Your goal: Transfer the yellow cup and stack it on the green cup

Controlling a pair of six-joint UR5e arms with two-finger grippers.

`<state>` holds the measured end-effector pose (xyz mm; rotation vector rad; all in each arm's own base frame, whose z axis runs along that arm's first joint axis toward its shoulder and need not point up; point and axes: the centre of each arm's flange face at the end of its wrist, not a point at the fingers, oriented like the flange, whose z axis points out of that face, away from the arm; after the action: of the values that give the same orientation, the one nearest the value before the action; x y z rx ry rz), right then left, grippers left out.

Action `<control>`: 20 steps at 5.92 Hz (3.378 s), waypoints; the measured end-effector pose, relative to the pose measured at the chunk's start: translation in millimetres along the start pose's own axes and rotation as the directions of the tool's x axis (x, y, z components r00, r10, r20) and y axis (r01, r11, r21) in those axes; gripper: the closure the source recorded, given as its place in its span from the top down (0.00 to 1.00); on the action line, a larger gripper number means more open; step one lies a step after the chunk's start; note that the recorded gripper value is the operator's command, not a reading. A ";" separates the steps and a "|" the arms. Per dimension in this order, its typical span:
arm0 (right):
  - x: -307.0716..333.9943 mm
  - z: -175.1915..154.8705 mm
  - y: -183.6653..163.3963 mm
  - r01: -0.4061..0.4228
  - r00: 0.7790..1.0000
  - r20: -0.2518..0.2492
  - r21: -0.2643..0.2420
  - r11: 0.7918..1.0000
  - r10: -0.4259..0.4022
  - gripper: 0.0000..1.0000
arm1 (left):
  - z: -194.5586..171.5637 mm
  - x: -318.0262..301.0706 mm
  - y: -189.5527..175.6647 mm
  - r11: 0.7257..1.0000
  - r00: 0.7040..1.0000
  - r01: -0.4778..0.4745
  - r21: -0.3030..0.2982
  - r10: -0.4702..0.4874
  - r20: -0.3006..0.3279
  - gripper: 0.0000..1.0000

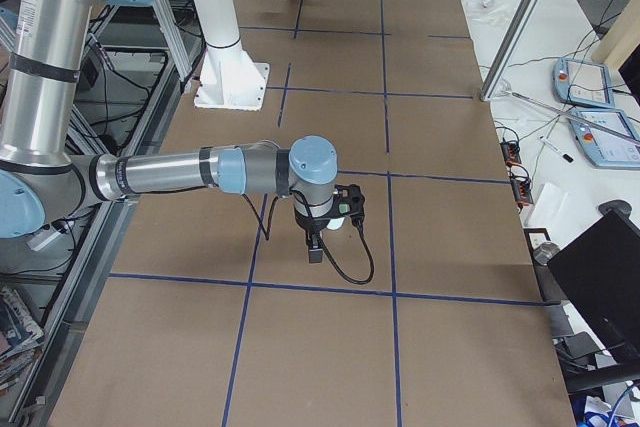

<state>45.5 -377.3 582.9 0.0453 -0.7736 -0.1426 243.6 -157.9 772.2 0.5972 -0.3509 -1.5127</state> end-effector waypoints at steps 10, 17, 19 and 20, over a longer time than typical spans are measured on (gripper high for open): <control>6.8 8.5 5.6 -0.025 1.000 0.008 -0.020 0.999 0.026 1.00 | 86.8 234.3 -134.6 0.975 0.893 -0.200 -0.094 0.142 -0.427 0.58; 7.7 11.5 1.9 -0.024 0.999 0.029 -0.022 0.999 0.024 1.00 | 67.0 371.5 -287.8 0.833 0.280 -0.542 -0.105 0.061 -0.958 0.42; -6.3 6.5 -5.8 -0.017 0.992 0.123 -0.002 1.000 0.017 1.00 | -19.8 444.2 -321.7 0.864 0.028 -0.490 0.112 0.144 -0.989 0.42; -14.8 0.6 -17.3 -0.004 0.990 0.142 0.014 1.000 0.002 1.00 | -79.0 464.5 -316.3 0.871 -0.076 -0.468 0.151 0.130 -0.989 0.37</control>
<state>32.7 -392.2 571.4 0.0481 -0.9169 -0.1389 50.5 -591.2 460.7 1.1638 0.8511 -0.2901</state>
